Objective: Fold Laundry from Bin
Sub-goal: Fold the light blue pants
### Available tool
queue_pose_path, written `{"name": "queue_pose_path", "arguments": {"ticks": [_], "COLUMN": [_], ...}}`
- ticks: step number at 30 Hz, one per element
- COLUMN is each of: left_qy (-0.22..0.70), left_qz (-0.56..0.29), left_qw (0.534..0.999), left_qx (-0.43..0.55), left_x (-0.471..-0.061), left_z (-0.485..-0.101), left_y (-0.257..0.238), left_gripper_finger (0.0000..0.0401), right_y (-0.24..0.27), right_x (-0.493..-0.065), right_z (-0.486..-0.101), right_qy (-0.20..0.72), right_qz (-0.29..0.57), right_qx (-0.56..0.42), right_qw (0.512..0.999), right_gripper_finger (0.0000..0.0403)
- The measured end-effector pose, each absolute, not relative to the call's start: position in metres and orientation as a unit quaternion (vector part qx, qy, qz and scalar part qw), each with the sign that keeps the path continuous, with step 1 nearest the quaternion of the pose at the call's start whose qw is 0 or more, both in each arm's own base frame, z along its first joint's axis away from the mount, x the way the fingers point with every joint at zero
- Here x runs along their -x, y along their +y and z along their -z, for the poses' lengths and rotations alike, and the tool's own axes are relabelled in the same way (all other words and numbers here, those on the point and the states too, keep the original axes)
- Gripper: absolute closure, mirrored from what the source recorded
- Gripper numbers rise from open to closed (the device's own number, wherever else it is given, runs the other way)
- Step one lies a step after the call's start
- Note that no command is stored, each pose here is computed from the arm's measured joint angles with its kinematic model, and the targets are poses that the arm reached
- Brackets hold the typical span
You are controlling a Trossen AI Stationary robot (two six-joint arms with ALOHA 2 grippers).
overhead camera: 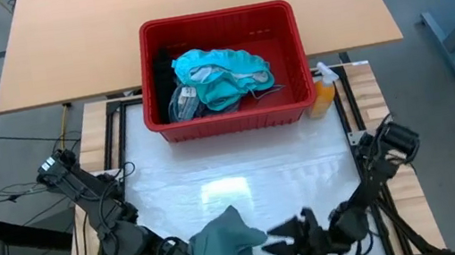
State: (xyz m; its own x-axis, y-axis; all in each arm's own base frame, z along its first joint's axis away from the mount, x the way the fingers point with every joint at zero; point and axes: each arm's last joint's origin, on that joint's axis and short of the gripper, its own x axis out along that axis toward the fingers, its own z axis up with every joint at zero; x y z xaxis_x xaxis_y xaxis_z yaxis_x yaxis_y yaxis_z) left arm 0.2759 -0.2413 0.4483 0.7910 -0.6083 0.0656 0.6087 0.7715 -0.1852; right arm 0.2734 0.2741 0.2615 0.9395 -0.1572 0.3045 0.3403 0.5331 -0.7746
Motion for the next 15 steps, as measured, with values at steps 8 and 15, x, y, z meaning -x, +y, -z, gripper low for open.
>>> {"name": "queue_pose_path", "arguments": {"ticks": [8, 15], "left_qy": [0.011, 0.007], "left_qz": [0.323, 0.317], "left_qw": [0.94, 0.942], "left_qx": [0.11, 0.108], "left_x": [-0.276, -0.279], "left_z": [-0.447, -0.447], "left_y": [-0.241, -0.238], "left_gripper_finger": [0.0319, 0.0319], "right_y": [0.298, 0.31], "right_x": [-0.25, -0.257], "right_z": [-0.267, -0.253], "right_qy": [-0.061, -0.103], "right_qz": [0.182, 0.089], "right_qx": [0.462, 0.403], "right_qw": [0.866, 0.905], "right_gripper_finger": [0.0112, 0.0112]}}
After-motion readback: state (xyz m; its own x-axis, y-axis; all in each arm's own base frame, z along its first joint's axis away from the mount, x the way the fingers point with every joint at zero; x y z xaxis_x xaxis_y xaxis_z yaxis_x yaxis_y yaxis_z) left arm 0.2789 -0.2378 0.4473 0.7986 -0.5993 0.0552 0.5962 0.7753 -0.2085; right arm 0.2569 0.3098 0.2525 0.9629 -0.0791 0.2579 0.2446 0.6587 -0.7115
